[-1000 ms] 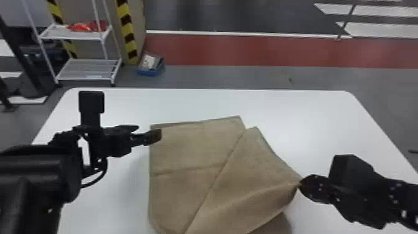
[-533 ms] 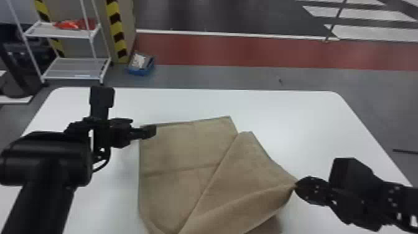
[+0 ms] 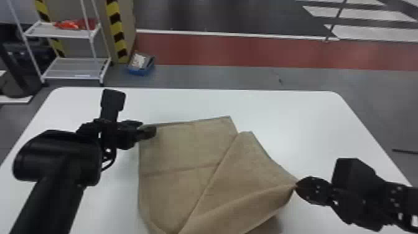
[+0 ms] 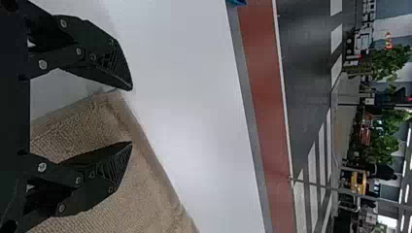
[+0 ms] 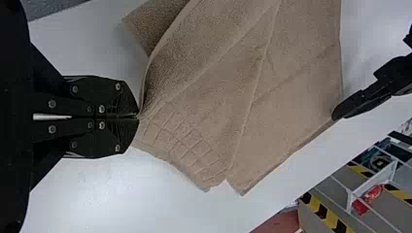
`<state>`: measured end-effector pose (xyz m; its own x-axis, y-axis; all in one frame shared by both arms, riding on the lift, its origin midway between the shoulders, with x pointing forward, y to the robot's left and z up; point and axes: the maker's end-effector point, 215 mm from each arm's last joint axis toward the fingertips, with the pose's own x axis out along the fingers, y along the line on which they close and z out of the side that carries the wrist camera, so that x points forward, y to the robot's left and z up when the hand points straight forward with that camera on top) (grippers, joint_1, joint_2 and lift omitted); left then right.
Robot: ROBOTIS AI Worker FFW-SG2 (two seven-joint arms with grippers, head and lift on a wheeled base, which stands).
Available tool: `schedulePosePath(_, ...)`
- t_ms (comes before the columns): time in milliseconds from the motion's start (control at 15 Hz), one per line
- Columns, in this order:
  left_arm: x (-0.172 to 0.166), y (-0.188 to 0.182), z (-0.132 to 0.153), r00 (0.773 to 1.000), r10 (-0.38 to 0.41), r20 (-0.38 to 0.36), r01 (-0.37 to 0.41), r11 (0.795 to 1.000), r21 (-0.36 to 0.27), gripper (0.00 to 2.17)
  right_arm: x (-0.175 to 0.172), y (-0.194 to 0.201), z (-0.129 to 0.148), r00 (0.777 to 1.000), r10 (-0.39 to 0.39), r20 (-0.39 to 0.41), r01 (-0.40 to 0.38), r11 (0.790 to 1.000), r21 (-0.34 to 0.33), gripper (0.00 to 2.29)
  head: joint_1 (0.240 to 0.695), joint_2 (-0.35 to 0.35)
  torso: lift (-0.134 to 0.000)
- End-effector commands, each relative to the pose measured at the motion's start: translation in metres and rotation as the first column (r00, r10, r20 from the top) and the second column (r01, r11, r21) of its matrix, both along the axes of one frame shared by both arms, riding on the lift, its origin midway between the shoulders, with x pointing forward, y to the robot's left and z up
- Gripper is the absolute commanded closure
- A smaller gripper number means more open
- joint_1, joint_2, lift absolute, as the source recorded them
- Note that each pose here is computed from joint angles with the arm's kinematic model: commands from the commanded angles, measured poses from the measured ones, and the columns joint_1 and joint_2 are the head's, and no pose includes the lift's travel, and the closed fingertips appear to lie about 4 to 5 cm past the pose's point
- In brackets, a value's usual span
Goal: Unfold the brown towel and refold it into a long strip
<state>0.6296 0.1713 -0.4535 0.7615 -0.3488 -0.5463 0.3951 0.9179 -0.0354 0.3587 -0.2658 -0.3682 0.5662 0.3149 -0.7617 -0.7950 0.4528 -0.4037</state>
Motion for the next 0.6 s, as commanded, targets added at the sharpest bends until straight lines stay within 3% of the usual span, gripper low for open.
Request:
schedulePosePath(0, -0.001, 0.002, -0.004, 1.000, 0.009, -0.002, -0.009, 1.000, 0.026, 2.01, 0.001, -0.002, 0.001, 1.000, -0.001, 0.005, 0.001, 1.000, 0.000, 1.40, 0.695, -0.105, -0.123)
schedulePosePath(67, -0.002, 0.003, -0.005, 1.000, 0.008, -0.004, -0.008, 0.999, 0.035, 2.12, 0.002, -0.005, 0.003, 1.000, -0.005, 0.009, 0.005, 1.000, 0.001, 1.40, 0.695, -0.106, -0.123)
schedulePosePath(200, -0.012, 0.007, -0.015, 1.000, 0.011, -0.025, -0.010, 0.999, 0.039, 2.13, 0.013, -0.016, 0.008, 0.999, -0.032, 0.030, 0.032, 0.999, 0.005, 1.40, 0.695, -0.106, -0.123)
schedulePosePath(333, -0.008, 0.012, 0.005, 1.000, 0.019, -0.008, -0.018, 0.999, 0.026, 2.14, 0.036, -0.033, 0.018, 0.995, -0.079, 0.060, 0.079, 0.997, 0.015, 1.40, 0.695, -0.112, -0.123)
schedulePosePath(533, -0.009, 0.056, 0.024, 0.993, 0.117, -0.008, -0.117, 0.993, -0.014, 2.15, 0.068, -0.063, 0.036, 0.982, -0.156, 0.107, 0.153, 0.988, 0.033, 1.40, 0.695, -0.122, -0.123)
